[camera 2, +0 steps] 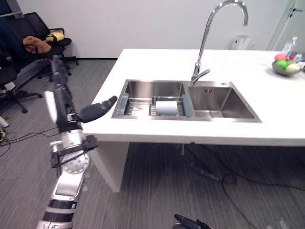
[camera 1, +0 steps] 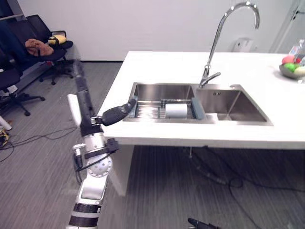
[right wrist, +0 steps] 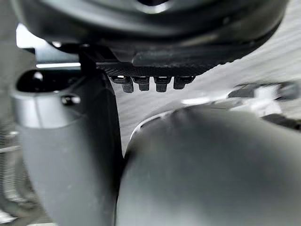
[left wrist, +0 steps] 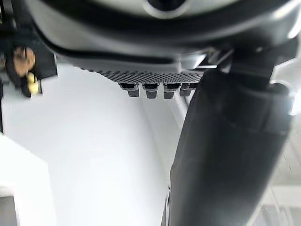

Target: Walk over to the sink, pick up the cup, carry it to the dishwasher, place the cup inside the dishwasher, then close the dishwasher door

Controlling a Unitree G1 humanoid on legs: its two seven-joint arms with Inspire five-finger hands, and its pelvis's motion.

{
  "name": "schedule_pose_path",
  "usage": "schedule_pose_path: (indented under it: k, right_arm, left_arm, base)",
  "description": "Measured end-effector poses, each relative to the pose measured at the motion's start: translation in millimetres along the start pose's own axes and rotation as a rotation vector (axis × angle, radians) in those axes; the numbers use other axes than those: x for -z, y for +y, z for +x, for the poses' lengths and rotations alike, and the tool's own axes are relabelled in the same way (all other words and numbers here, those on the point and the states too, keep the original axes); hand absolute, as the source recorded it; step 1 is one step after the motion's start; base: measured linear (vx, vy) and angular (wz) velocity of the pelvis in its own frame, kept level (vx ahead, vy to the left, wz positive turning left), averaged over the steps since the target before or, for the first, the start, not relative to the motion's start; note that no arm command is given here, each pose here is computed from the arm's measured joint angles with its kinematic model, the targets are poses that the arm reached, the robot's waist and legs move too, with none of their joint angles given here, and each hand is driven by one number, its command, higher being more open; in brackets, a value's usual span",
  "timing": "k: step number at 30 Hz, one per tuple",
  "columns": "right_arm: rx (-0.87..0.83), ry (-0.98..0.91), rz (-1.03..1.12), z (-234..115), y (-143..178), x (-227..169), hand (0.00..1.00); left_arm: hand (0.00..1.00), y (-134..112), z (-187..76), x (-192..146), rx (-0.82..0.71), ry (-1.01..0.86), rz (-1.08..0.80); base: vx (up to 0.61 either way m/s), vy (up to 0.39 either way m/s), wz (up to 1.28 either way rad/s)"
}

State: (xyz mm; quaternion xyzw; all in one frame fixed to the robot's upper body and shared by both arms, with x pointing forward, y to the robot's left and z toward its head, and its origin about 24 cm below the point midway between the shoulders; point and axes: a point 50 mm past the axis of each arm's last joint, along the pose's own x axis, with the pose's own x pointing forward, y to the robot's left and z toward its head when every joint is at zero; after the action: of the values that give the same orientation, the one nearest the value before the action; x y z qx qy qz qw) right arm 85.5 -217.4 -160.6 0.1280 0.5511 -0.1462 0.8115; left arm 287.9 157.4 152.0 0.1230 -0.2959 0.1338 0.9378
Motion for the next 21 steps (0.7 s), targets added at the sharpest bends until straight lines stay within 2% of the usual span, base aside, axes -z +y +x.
schedule_pose_path:
  k: [3, 5, 7, 10, 15, 18, 21]
  right_arm:
    - [-0.011, 0.012, 0.006, -1.0, 4.0, 9.2, 1.0]
    - [0.008, 0.004, -0.02, -2.8, -9.2, 5.8, 1.0]
    - [0.007, 0.0, -0.062, -2.9, -12.1, 1.5, 1.0]
    - [-0.011, 0.015, -0.102, -2.3, -8.7, 2.1, 1.0]
    - [-0.004, 0.099, -0.152, -2.8, -11.6, 12.1, 1.0]
    - [0.031, 0.129, -0.164, -3.8, -23.3, 11.0, 1.0]
    - [0.029, 0.145, -0.148, -3.2, -21.5, 12.5, 1.0]
  left_arm:
    - [1.0, -5.7, 2.7, 0.2, 0.093, 0.011, 0.016]
    - [1.0, -13.9, -8.2, 4.1, 0.115, 0.057, -0.012]
    - [1.0, -30.8, -13.4, -4.3, 0.211, 0.029, -0.019]
    - [1.0, -43.9, -19.1, -8.4, 0.311, 0.012, -0.006]
    - [1.0, -44.2, -21.2, -6.7, 0.404, 0.005, 0.024]
    - [1.0, -36.8, -16.2, -19.3, 0.463, -0.083, 0.054]
    - [1.0, -32.6, -8.7, -31.4, 0.594, -0.171, 0.042]
  base:
    - [0.43, -0.298, 0.31]
    - [0.46, -0.297, 0.13]
    - [0.4, -0.23, 0.23]
    - [0.32, -0.232, 0.08]
    - [0.28, -0.084, -0.03]
    - [0.31, 0.135, -0.31]
    - [0.18, 0.174, -0.13]
